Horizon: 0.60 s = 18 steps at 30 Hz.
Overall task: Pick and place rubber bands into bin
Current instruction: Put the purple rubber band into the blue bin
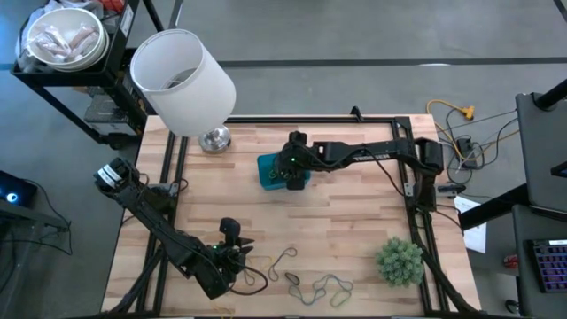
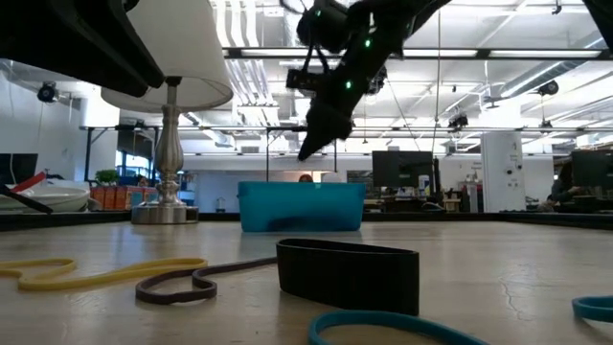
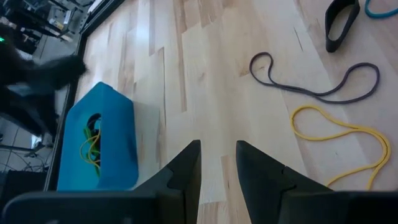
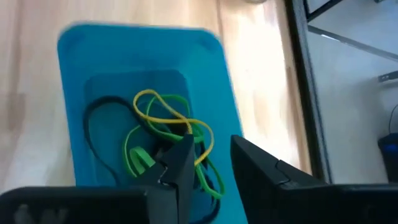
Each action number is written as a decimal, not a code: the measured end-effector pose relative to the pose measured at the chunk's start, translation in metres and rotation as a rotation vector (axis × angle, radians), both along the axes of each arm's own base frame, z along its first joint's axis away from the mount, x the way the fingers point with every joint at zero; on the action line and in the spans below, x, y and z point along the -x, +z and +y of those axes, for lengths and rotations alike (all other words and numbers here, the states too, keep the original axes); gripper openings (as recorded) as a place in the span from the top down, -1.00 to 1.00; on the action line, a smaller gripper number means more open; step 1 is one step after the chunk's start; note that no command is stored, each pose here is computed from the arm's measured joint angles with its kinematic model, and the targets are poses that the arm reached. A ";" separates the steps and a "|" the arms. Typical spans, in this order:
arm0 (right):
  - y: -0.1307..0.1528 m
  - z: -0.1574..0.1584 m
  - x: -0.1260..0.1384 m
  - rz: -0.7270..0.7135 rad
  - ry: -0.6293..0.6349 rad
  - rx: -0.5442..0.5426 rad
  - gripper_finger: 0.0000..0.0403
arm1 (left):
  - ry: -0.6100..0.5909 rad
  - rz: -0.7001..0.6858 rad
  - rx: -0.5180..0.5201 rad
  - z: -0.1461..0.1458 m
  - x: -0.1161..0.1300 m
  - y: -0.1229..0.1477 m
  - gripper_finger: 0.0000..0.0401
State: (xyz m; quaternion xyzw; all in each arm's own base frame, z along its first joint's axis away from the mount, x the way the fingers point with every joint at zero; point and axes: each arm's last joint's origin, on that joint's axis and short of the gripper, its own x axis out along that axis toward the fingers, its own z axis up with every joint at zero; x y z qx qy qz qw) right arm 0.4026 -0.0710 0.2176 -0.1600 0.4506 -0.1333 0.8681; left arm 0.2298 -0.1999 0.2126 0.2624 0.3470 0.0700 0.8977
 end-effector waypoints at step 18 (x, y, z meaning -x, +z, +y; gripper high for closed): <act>0.085 0.124 0.073 -0.036 0.255 -0.212 0.68 | -0.068 0.141 0.239 -0.006 0.002 -0.008 0.58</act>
